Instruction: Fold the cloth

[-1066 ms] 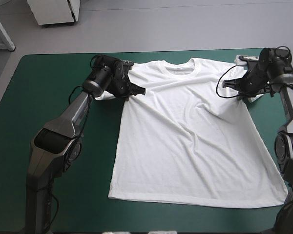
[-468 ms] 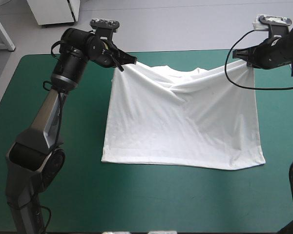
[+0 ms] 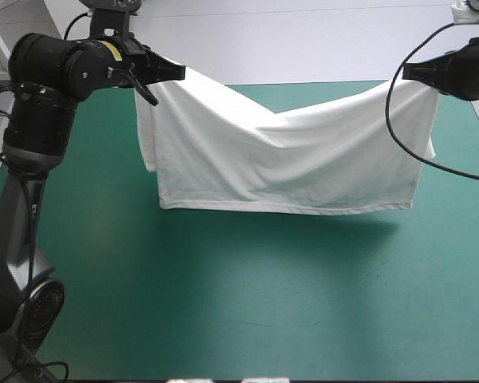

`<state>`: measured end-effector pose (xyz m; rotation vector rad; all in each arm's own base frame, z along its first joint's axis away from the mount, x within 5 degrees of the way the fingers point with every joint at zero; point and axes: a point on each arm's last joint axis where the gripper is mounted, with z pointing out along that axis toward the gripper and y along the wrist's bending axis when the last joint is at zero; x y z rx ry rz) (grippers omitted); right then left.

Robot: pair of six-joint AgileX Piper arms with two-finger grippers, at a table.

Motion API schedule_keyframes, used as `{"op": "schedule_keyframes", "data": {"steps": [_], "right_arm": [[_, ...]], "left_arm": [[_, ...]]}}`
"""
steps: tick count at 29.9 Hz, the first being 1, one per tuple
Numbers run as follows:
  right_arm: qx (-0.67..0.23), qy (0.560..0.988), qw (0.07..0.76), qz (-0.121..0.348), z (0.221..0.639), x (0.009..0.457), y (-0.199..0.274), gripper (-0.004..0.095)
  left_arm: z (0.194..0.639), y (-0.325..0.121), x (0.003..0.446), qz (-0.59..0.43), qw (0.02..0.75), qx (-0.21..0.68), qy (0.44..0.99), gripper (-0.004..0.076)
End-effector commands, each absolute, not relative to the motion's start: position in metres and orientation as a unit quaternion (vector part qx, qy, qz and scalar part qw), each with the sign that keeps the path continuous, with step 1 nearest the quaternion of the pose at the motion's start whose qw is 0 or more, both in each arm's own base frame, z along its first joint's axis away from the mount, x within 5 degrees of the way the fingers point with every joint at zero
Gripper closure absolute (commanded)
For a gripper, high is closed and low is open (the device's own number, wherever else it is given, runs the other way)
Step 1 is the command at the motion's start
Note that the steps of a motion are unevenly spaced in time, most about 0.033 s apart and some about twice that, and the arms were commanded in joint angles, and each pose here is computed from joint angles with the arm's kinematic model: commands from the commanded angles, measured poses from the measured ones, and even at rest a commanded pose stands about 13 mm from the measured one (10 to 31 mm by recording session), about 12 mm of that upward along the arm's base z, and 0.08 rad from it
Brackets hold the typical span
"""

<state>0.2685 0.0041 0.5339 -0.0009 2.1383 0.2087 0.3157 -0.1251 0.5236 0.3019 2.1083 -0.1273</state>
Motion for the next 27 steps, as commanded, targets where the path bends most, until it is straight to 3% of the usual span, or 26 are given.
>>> {"op": "schedule_keyframes", "data": {"steps": [1, 8, 15, 20, 27], "right_arm": [[-0.012, 0.837, 0.541, 0.081, 0.565, 0.236, 0.005, 0.0925], [-0.009, 0.811, 0.58, 0.08, 0.575, 0.241, 0.005, 0.0925], [-0.01, 0.805, 0.589, 0.074, 0.556, 0.295, 0.001, 0.0925], [-0.017, 0.776, 0.626, 0.079, 0.548, 0.336, 0.0, 0.0925], [-0.018, 0.755, 0.65, 0.081, 0.555, 0.361, -0.001, 0.0925]], "left_arm": [[0.56, -0.106, 0.272, -0.051, 0.525, 0.12, 0.841, 0.0733], [0.565, -0.099, 0.271, -0.024, 0.543, 0.111, 0.832, 0.0733], [0.548, -0.112, 0.313, 0.011, 0.566, 0.112, 0.817, 0.0733], [0.541, -0.119, 0.343, 0.039, 0.608, 0.102, 0.787, 0.0733], [0.545, -0.129, 0.358, 0.024, 0.658, 0.107, 0.745, 0.0733]]}}
